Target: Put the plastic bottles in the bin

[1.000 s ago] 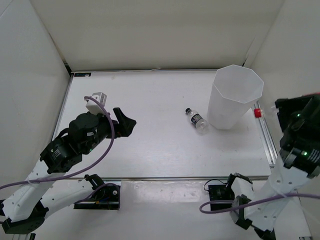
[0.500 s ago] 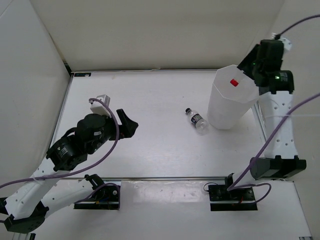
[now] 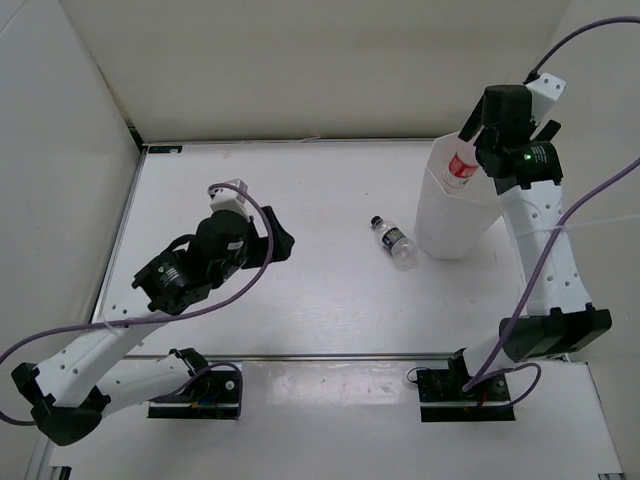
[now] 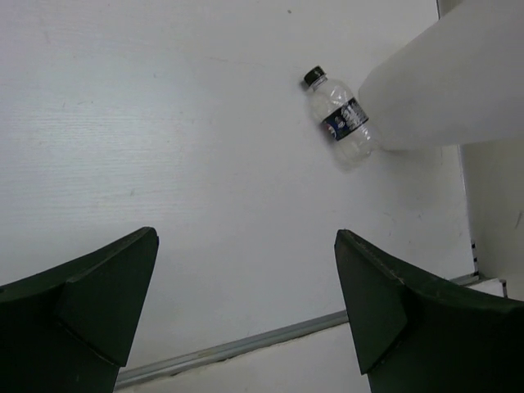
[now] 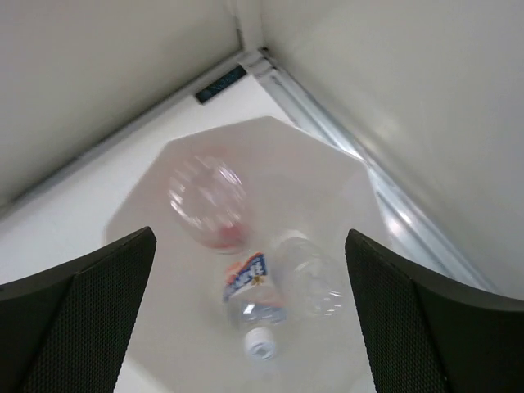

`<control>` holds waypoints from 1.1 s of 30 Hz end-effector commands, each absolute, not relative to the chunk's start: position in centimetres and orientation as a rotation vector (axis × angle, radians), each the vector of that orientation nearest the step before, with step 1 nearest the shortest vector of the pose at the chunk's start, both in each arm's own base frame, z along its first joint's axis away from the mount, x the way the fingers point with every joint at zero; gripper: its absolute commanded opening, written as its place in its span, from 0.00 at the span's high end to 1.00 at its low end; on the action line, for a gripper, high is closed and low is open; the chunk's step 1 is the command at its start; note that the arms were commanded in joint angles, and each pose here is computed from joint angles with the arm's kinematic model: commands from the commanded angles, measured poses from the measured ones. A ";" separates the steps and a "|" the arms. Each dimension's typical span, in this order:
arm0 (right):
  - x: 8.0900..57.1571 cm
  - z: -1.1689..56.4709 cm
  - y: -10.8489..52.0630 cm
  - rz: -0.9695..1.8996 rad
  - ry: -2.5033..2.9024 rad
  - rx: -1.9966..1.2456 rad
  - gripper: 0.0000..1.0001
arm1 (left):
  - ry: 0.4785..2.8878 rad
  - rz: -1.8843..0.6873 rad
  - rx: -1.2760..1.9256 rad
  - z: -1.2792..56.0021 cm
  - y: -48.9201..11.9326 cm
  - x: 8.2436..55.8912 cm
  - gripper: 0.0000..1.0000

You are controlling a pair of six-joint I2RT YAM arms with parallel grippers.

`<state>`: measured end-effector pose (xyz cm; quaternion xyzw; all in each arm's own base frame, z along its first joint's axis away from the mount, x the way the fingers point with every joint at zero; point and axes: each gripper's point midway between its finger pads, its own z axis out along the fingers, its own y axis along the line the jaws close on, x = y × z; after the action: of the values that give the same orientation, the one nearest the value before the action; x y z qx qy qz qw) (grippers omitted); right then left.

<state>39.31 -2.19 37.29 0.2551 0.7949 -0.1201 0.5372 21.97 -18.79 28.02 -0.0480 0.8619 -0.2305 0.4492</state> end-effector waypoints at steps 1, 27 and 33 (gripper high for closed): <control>36.8 43.1 -0.3 -0.149 1.747 0.654 0.00 | 2.018 -0.613 -0.224 30.3 -20.5 24.9 0.00; 22.5 40.9 3.6 0.177 1.861 0.591 0.00 | 2.588 -1.385 -0.167 14.0 -45.2 42.8 0.00; 21.1 39.5 2.3 0.120 1.898 0.631 0.00 | 2.664 -1.516 -0.175 11.8 -48.3 41.5 0.00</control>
<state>21.93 3.55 39.65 0.2467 0.8022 0.0691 0.5393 43.40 -46.05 10.72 -0.0733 0.8814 -0.4597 0.0796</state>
